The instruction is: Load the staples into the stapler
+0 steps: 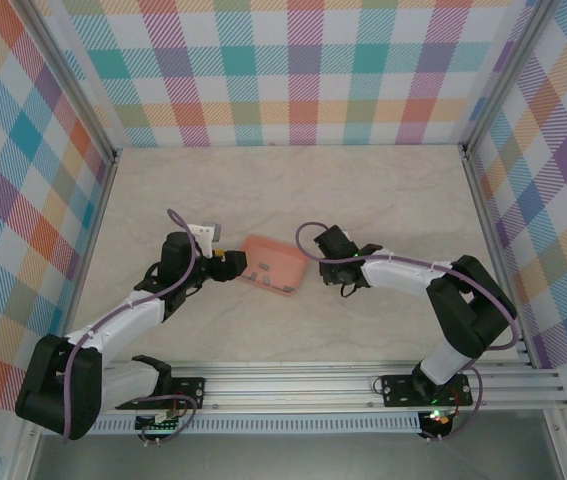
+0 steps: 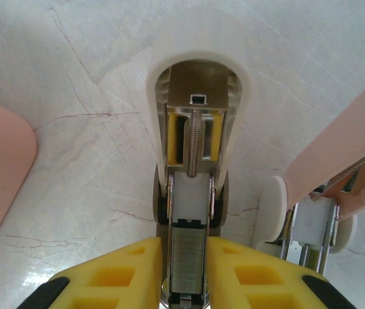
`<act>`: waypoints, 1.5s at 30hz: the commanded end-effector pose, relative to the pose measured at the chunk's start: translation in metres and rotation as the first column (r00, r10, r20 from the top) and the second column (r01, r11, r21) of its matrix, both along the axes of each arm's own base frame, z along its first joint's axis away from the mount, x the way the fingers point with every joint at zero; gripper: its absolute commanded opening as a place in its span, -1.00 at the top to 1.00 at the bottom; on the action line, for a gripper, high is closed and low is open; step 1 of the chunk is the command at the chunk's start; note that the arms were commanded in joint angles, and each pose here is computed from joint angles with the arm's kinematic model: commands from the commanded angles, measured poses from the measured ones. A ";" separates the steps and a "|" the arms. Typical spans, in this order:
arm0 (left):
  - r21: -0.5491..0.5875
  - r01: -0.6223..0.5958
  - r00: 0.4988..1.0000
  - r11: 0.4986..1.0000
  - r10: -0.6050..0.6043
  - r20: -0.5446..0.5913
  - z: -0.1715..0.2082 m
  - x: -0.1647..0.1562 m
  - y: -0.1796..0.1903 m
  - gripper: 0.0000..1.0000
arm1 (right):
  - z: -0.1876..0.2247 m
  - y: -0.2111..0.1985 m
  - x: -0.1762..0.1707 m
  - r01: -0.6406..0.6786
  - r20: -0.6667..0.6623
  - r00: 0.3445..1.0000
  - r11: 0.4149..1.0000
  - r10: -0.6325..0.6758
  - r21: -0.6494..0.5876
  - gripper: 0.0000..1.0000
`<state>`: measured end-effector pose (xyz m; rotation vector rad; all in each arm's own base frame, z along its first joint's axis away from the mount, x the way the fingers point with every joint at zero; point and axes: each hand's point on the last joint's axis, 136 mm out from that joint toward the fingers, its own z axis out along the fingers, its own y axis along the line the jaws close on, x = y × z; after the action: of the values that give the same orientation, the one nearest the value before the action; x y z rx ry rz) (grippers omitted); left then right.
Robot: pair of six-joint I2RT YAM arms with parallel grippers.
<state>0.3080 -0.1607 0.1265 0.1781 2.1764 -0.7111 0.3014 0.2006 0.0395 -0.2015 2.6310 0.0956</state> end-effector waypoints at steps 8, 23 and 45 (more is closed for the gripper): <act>0.007 0.015 0.999 1.000 -0.016 0.029 0.006 -0.002 -0.002 -0.51 | 0.036 -0.001 0.003 0.003 0.054 0.999 0.999 -0.006 0.047 0.49; 0.003 0.021 0.999 1.000 -0.021 0.031 0.008 -0.001 -0.004 -0.51 | 0.061 -0.005 0.002 0.111 -0.048 0.993 0.969 -0.103 0.221 0.50; 0.050 -0.053 0.999 0.997 0.053 0.002 0.015 0.022 0.002 -0.43 | 0.037 -0.011 0.006 0.294 -0.241 0.942 0.921 -0.234 0.256 0.46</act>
<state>0.3235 -0.1606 0.1378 0.1548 2.2021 -0.6740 0.3079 0.1909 0.0809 0.2419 2.7614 0.4320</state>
